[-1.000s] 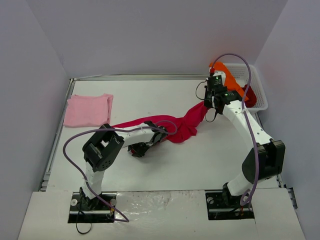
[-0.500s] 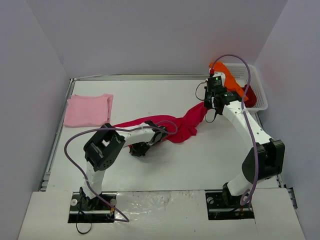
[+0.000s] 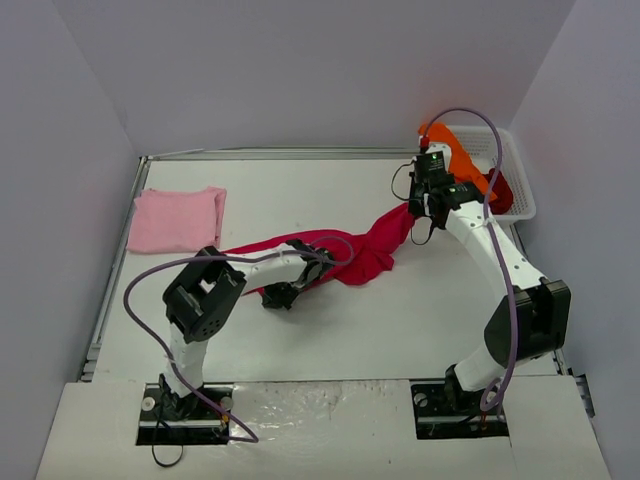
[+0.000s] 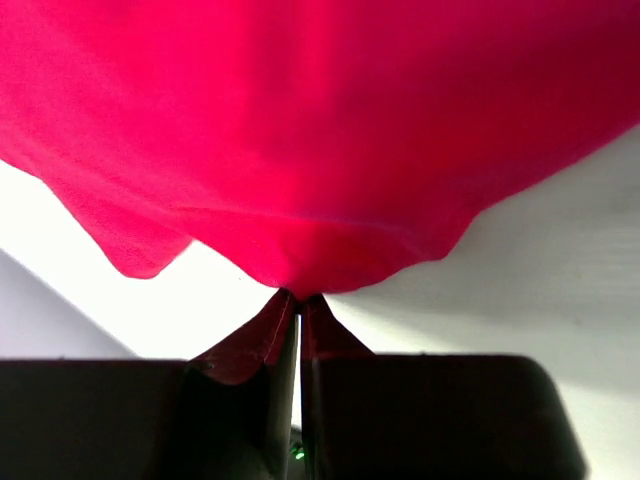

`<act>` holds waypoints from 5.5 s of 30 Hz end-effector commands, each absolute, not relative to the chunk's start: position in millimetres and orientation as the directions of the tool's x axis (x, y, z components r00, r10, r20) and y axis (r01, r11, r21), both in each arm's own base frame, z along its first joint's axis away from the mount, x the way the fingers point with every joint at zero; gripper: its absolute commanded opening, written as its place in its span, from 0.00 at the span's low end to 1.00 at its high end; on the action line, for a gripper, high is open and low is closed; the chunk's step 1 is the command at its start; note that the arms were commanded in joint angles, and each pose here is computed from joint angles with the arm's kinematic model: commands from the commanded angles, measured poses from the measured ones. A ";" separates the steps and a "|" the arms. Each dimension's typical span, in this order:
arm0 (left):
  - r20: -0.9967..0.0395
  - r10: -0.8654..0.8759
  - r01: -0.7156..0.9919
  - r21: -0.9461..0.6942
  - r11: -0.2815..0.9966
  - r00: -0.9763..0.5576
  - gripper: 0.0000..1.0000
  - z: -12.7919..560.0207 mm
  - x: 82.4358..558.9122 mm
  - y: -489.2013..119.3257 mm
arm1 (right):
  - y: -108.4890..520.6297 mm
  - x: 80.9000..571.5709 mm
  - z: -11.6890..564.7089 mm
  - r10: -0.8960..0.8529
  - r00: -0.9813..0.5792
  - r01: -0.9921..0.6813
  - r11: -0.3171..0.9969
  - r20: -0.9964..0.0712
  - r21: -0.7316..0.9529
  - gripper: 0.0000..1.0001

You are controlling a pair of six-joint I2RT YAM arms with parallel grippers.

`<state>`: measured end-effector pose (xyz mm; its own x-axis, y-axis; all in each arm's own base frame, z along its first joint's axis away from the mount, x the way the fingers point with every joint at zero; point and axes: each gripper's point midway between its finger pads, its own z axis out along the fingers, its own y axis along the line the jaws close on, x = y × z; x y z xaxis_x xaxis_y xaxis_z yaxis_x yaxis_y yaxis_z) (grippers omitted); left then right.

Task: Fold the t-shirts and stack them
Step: Flatten out the tshirt

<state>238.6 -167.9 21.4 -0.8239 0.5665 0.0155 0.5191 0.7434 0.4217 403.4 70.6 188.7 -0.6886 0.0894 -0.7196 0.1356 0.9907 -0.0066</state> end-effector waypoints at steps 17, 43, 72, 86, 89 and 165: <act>-0.440 0.341 0.248 0.257 0.934 -0.831 0.02 143.6 274.8 -163.6 | 71.3 392.2 210.6 0.091 -0.645 0.123 0.992 -0.758 0.015 0.12; -0.616 0.238 0.068 0.286 0.956 -0.751 0.02 224.8 299.5 -117.5 | 139.1 421.7 148.2 0.059 -0.750 -0.021 0.993 -0.659 0.113 0.49; -0.607 0.247 0.109 0.256 0.961 -0.755 0.02 215.3 303.7 -126.7 | 149.2 425.3 96.2 -0.034 -0.815 -0.004 0.999 -0.579 -0.053 0.41; -0.603 0.253 0.120 0.252 0.960 -0.756 0.02 212.1 303.3 -128.2 | 131.3 415.5 85.1 -0.057 -0.827 0.041 0.986 -0.559 -0.161 0.40; -0.601 0.255 0.122 0.254 0.959 -0.757 0.02 210.8 302.9 -128.2 | 127.7 411.2 71.2 -0.067 -0.845 0.036 0.983 -0.531 -0.182 0.34; -0.646 0.106 0.039 0.118 0.992 -0.756 0.02 221.0 310.4 -102.2 | 119.7 452.1 44.7 0.039 -0.865 0.036 0.999 -0.500 0.016 0.35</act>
<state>308.5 -105.2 217.1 -0.7644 0.1075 -0.6357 0.0490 0.9928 0.1091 441.7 111.6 33.2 -0.8748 0.0510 -0.4819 0.0643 0.9979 -0.0111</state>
